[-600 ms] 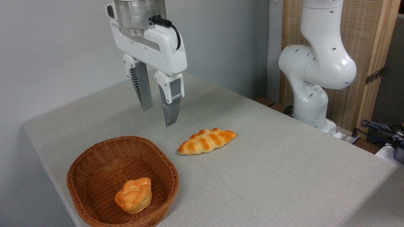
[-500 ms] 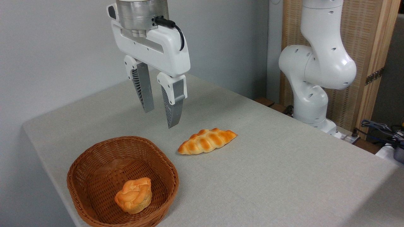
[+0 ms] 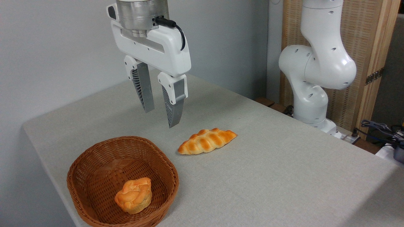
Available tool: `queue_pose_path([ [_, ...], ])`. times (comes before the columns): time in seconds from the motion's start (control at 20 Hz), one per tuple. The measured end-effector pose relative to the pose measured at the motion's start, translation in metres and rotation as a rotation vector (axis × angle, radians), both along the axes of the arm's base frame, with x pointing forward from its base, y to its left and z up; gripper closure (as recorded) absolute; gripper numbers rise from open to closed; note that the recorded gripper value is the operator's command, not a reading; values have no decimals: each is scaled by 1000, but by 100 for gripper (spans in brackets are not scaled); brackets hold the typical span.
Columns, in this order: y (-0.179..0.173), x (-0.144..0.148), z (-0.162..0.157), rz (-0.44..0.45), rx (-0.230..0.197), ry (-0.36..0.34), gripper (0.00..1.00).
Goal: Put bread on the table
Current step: 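Lower the open gripper into the wicker basket around the round orange bun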
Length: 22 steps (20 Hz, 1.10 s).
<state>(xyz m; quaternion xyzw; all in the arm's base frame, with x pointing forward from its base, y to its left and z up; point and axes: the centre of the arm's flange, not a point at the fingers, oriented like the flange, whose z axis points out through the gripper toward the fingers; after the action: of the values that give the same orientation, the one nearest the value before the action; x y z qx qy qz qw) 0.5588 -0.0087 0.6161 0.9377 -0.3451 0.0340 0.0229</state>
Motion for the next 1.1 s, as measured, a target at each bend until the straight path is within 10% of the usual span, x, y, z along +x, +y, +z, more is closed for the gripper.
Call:
queue_pose_path([
  [0.4, -2, 9, -9, 2, 0, -62, 0],
  [1.1, -9, 62, -154, 16, 4, -229, 0],
])
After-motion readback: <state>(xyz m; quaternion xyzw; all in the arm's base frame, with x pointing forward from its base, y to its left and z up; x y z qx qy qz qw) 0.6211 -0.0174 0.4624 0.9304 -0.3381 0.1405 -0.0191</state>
